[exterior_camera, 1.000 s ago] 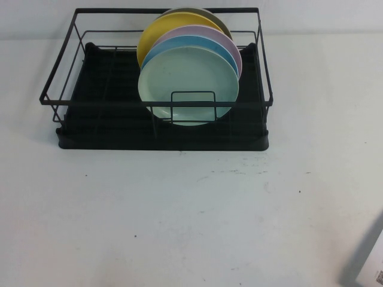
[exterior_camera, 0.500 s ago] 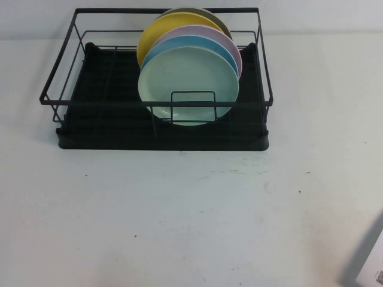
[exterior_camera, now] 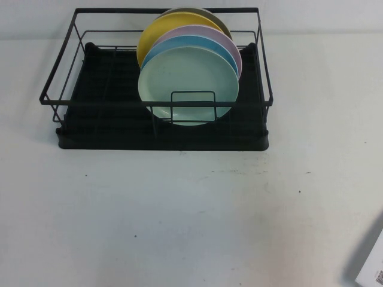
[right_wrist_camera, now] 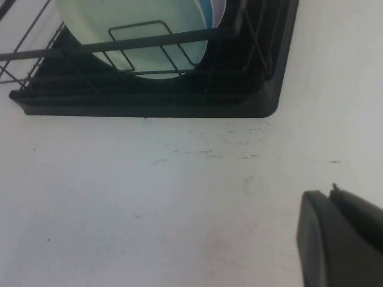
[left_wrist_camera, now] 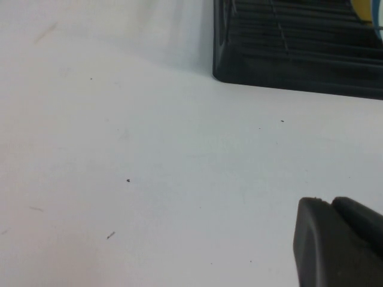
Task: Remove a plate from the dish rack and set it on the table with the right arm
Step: Grasp the plate from the shelf
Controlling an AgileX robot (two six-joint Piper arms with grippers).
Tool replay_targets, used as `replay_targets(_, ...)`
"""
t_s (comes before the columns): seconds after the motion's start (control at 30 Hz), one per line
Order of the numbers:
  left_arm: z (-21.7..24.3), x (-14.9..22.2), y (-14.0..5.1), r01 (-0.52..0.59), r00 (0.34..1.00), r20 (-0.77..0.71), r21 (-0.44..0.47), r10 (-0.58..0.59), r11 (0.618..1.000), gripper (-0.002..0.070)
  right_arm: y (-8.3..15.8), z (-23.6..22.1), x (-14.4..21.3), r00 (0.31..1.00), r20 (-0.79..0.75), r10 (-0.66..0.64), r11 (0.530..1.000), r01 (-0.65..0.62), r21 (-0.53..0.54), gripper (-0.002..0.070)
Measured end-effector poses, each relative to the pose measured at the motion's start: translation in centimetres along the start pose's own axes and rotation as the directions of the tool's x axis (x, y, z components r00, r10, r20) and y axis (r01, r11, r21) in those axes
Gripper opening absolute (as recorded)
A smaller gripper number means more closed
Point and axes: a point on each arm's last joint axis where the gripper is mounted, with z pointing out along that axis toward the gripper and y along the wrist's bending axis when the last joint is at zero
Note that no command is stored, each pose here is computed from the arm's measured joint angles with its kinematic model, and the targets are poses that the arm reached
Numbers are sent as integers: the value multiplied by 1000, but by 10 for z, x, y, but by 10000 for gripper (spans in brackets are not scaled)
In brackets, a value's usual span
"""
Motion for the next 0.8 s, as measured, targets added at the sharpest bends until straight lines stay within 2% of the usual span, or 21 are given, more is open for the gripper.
replay_targets(0.17, 0, 0, 0, 0, 1000, 0, 0, 0, 1000, -3, -6, 38, -39, 994, -94, -49, 998, 45, -39, -18)
replay_targets(0.37, 0, 0, 0, 0, 1000, 0, 0, 0, 1000, -3, 16, 86, -71, 971, -116, -211, 973, 197, -122, -18)
replay_targets(0.53, 0, 0, 0, 0, 1000, 0, 0, 0, 1000, -3, 43, 121, -89, 917, -90, -388, 907, 362, -214, -18)
replay_targets(0.8, 0, 0, 0, 0, 1000, 0, 0, 0, 1000, -3, 71, 172, -105, 824, -38, -565, 792, 529, -304, 0)
